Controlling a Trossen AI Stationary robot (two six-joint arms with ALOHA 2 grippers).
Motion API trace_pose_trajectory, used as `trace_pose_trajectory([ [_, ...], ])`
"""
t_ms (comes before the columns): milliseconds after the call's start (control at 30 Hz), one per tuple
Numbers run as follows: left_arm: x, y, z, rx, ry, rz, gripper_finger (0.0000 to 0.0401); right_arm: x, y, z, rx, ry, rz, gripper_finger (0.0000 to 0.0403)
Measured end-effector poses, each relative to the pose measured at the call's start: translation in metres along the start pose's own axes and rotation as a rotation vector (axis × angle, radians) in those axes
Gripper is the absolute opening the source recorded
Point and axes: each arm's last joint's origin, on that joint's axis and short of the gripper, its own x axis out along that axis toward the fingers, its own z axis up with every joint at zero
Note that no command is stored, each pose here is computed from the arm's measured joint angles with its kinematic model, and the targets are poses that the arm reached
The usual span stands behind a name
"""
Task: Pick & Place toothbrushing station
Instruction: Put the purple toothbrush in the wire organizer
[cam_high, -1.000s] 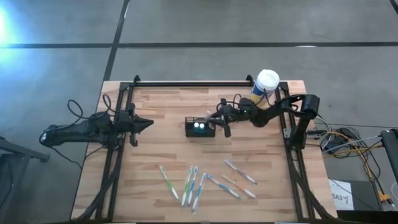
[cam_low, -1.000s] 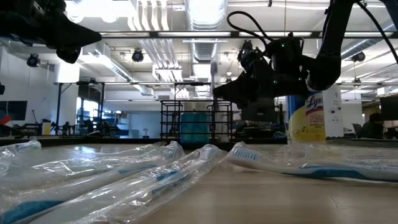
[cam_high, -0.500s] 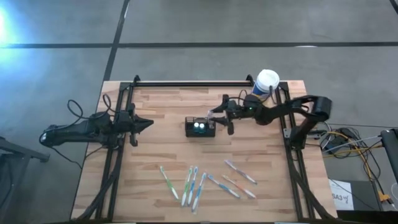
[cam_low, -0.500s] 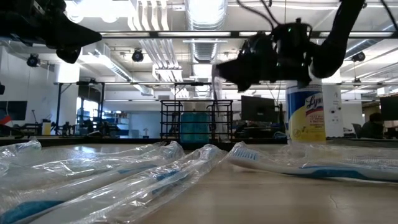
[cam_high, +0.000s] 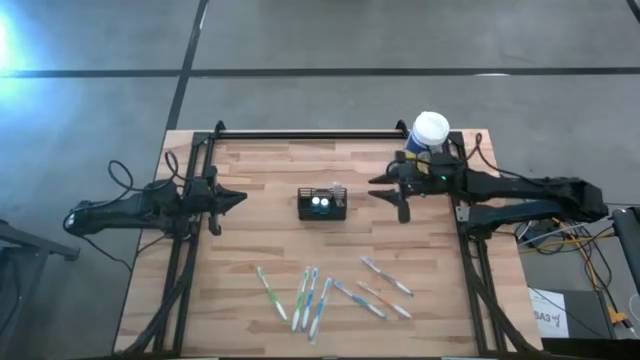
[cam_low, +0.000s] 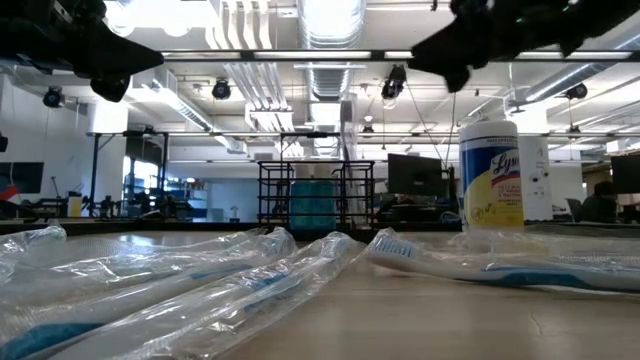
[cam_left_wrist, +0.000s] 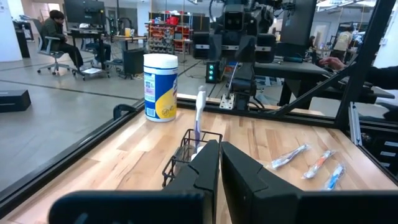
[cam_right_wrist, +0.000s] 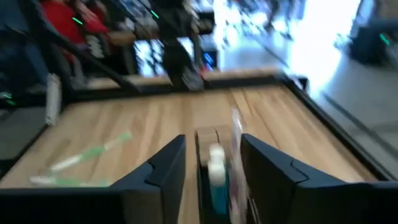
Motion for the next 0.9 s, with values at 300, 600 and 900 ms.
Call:
trace_pose_trajectory([
  [300, 0.0, 0.0, 0.0, -0.012, 0.001, 0.0, 0.0023, -0.028, 0.046, -0.02, 0.089, 0.191, -0.128, 0.0028],
  [600, 0.0, 0.0, -0.001, -0.031, 0.007, -0.001, 0.0023, -0.026, 0.08, -0.052, 0.233, 0.389, -0.162, 0.0009],
  [900, 0.0, 0.0, -0.001, -0.025, 0.008, -0.002, 0.0023, -0.017, 0.096, -0.081, 0.411, 0.655, -0.213, 0.0008],
])
